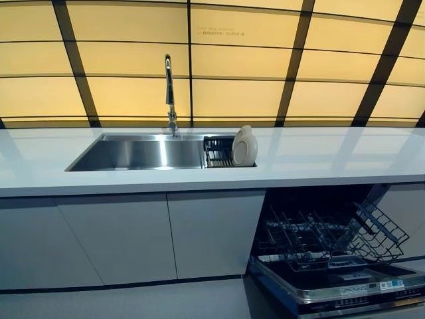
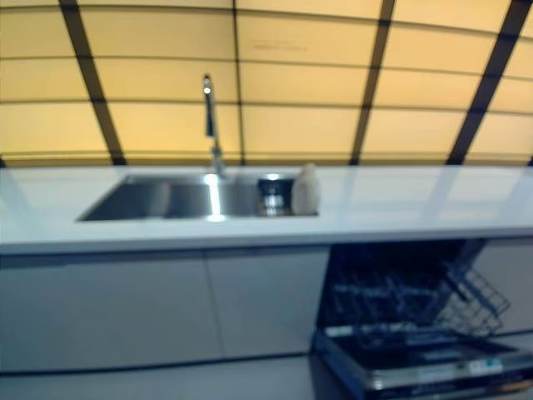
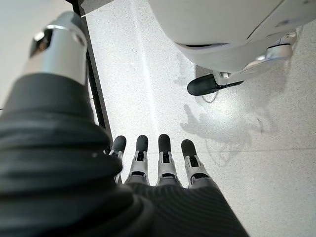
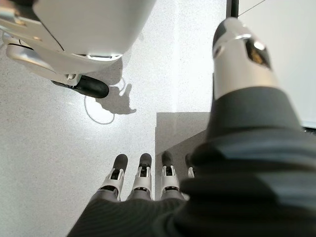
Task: Take plates into dishwasher
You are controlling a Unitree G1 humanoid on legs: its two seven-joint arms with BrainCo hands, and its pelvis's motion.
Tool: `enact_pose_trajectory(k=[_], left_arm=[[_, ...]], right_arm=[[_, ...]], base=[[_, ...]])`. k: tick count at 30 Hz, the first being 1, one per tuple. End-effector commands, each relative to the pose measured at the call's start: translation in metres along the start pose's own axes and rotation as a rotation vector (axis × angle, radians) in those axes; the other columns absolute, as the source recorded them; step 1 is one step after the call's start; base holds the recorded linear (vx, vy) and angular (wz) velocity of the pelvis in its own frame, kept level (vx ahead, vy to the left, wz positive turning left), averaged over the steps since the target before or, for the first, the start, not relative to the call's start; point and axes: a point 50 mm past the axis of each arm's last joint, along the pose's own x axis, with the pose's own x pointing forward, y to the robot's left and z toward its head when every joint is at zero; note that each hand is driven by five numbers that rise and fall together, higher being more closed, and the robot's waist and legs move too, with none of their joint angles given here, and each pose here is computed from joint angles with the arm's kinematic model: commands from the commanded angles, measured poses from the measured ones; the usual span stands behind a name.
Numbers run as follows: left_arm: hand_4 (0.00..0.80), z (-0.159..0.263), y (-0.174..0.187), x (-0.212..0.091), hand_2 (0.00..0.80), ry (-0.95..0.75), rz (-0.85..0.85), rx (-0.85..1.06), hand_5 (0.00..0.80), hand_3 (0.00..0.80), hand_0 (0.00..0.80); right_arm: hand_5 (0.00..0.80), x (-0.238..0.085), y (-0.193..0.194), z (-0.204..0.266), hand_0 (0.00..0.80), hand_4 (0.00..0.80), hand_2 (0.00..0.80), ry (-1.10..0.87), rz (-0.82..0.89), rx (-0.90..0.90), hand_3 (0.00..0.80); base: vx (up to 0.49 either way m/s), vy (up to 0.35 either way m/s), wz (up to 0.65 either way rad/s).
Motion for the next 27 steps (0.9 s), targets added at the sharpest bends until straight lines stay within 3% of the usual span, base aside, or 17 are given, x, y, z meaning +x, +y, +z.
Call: enact_pose_trajectory(k=[1,21,27], left_arm=[[0.000,0.027,-0.004,0.006,0.000,-0.052,-0.003,0.018,0.000,0.000,0.000],[0.000,0.024,-0.005,0.006,0.000,-0.032,-0.004,0.031,0.000,0.000,0.000],[0.000,0.024,0.001,0.005,0.000,-0.023,-0.005,0.066,0.000,0.000,0.000]], right_arm=[[0.000,0.004,-0.003,0.028,0.000,0.000,0.000,-0.068,-0.021,0.024,0.000],[0.000,0.004,0.001,0.032,0.000,0.000,0.000,-0.089,0.040,0.002,0.000],[0.000,0.000,0.001,0.070,0.000,0.000,0.000,-0.283,0.094,-0.016,0.000]], base=[[0.000,0.000,0.00],[0.000,0.000,0.00],[0.000,0.000,0.00]])
